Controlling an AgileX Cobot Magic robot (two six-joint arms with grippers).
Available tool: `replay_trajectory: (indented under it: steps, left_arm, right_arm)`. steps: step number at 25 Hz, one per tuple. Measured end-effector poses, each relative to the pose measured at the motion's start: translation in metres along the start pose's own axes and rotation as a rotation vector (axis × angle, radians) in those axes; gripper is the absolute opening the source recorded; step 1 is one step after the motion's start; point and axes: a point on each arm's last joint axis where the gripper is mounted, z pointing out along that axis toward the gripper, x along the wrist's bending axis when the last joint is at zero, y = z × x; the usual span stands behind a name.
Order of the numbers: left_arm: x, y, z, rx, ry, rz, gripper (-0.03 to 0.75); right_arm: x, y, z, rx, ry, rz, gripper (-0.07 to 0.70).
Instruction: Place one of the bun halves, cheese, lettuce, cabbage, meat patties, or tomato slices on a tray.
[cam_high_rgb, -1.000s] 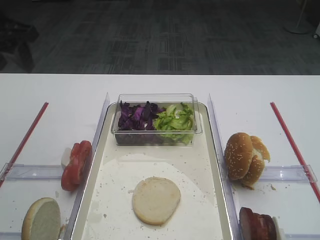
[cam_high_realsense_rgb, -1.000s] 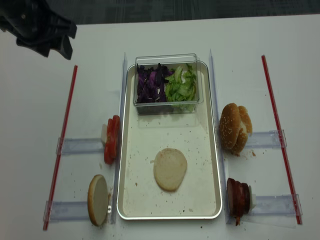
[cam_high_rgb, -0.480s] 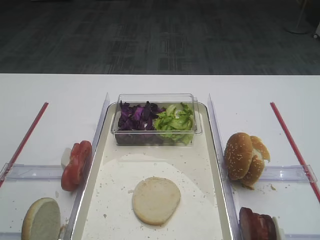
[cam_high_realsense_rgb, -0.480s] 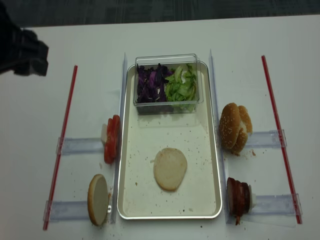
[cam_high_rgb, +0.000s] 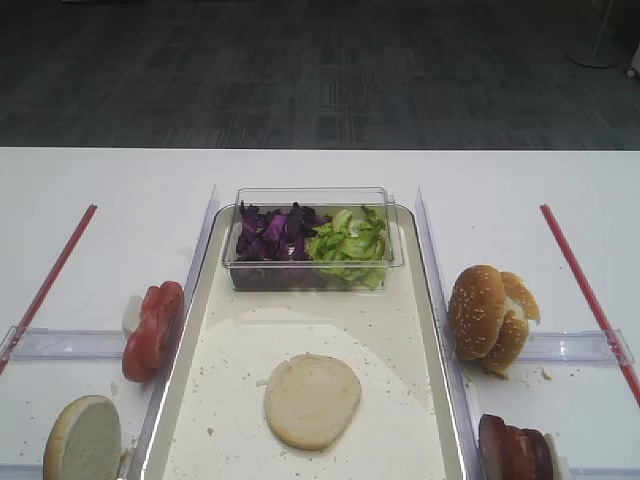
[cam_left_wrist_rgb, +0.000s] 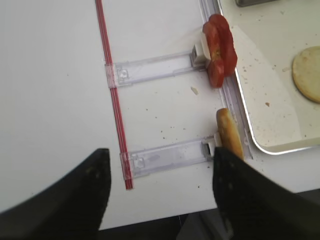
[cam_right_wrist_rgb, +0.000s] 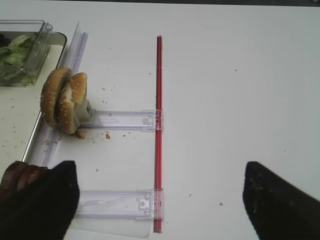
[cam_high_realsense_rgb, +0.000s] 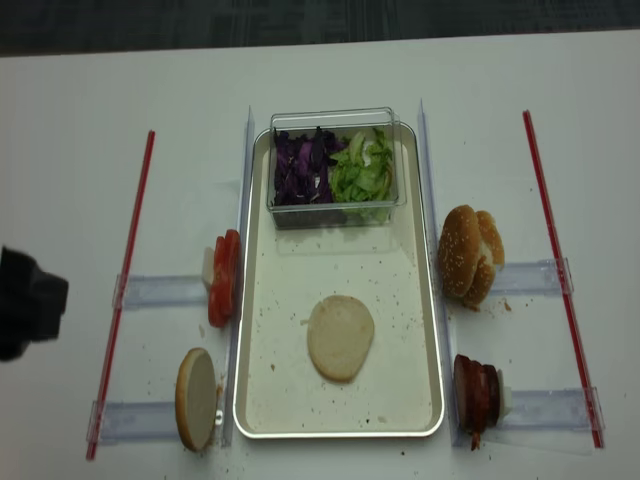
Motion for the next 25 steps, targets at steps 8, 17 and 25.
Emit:
replay_trajectory:
  steps: [8,17,25]
  left_arm:
    - [-0.007,-0.072,-0.004,-0.109,0.002,-0.015,0.410]
    - [-0.013,-0.123,0.011,-0.196,-0.012,-0.016,0.410]
    - [-0.015,-0.139,0.003,-0.312,-0.004,-0.010,0.410]
  right_arm:
    - [0.000,0.000,0.000,0.000,0.000,0.000,0.676]
    - [0.000,0.000,0.000,0.000,0.000,0.002,0.676]
    - [0.000,0.000,0.000,0.000,0.000,0.002,0.676]
